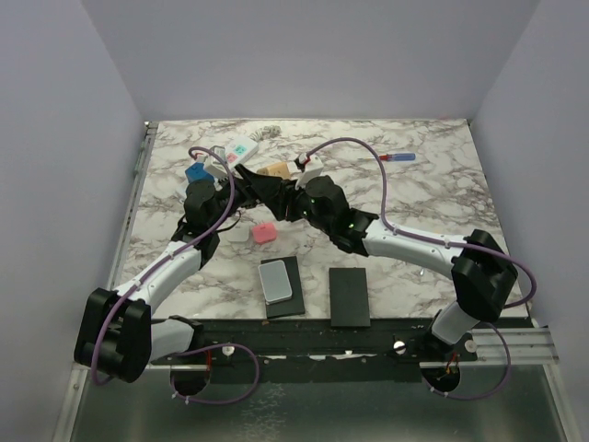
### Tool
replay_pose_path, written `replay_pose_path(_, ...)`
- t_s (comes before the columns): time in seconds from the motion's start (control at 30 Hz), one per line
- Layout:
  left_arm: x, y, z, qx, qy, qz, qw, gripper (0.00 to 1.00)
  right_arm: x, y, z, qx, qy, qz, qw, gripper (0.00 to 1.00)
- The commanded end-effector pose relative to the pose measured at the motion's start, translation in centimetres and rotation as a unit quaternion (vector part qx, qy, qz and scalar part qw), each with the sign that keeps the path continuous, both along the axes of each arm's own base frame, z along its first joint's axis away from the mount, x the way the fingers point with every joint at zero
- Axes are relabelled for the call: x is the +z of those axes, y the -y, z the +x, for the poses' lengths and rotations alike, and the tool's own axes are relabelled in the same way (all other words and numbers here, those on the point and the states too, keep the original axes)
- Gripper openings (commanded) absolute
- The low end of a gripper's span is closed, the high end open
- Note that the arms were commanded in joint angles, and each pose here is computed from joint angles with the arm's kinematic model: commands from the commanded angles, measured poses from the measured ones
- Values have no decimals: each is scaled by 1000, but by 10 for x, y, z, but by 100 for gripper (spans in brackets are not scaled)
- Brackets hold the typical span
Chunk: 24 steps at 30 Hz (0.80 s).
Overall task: Pull the plug off the socket
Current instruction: Remove the plug from the socket.
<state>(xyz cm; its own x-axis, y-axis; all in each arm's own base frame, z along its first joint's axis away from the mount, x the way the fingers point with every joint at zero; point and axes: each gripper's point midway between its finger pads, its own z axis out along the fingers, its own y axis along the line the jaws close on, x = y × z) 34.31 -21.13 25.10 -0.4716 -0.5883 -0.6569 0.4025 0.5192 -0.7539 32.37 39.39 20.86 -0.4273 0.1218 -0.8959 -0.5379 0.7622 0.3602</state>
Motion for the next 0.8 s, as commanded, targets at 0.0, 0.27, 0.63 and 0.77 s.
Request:
replay_pose_path(0.0, 37, -3, 1, -1, 60, -11, 998, 0, -4, 16, 9, -47, 7, -16, 999, 1)
replay_pose_path(0.27, 37, -6, 4, -1, 60, 5, 998, 0, 3, 31, 11, -35, 46, -40, 998, 1)
replay_pose_path(0.63, 36, -6, 6, -2, 60, 17, 998, 0, 5, 34, 22, -14, 77, -65, 995, 1)
replay_pose_path(0.77, 36, -7, 6, -1, 60, 20, 998, 0, 6, 33, 21, -2, 90, -72, 993, 1)
